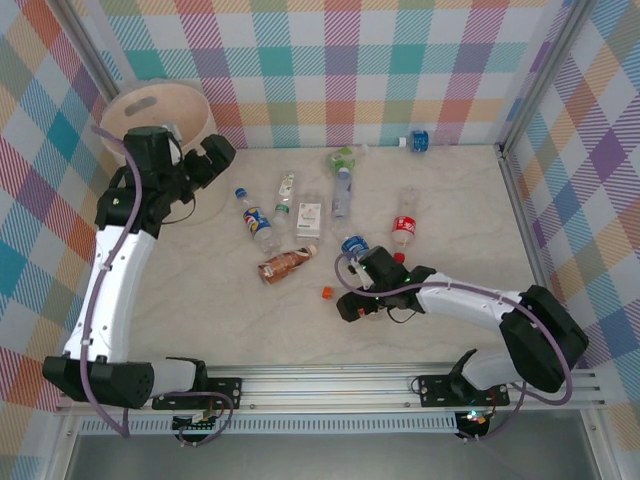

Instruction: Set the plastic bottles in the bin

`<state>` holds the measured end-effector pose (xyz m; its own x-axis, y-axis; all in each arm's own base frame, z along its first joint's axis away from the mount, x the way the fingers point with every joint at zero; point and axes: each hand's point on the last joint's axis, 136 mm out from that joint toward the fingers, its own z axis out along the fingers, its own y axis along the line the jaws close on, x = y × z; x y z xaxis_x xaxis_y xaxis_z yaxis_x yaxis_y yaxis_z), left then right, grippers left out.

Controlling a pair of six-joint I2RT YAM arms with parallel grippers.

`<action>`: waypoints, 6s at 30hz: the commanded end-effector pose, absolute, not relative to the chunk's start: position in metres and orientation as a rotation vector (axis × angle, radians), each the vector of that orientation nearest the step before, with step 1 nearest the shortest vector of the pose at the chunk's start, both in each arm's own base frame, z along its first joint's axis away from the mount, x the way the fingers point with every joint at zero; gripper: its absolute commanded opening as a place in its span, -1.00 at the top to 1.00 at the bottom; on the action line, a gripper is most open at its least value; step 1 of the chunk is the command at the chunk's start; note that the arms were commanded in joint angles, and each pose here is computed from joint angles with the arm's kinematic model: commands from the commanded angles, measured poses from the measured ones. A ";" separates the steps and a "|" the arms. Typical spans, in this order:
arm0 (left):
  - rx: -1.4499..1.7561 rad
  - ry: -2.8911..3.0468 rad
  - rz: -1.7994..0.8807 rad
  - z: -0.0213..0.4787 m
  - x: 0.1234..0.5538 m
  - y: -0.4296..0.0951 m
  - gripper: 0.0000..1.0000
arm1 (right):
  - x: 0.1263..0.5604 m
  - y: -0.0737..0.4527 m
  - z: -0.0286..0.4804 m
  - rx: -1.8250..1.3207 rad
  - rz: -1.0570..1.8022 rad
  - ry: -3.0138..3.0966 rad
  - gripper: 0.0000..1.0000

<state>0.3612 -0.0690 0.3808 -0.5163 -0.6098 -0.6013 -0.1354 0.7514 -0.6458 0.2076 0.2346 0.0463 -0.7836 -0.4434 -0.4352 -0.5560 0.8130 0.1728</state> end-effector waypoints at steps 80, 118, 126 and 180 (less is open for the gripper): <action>-0.090 2.403 -1.094 0.266 0.305 -0.264 -0.07 | 0.248 0.358 0.263 -0.752 0.999 1.866 -0.68; -0.508 1.742 -0.514 0.445 0.455 -0.077 0.19 | 0.271 0.254 0.275 -0.376 0.568 1.855 -0.99; -0.703 1.578 -0.365 0.475 0.497 -0.010 0.19 | 0.267 0.242 0.268 -0.326 0.558 1.881 -0.99; -0.929 1.651 -0.566 0.450 0.551 0.041 -1.00 | 0.271 0.128 0.209 0.276 0.566 2.112 -0.99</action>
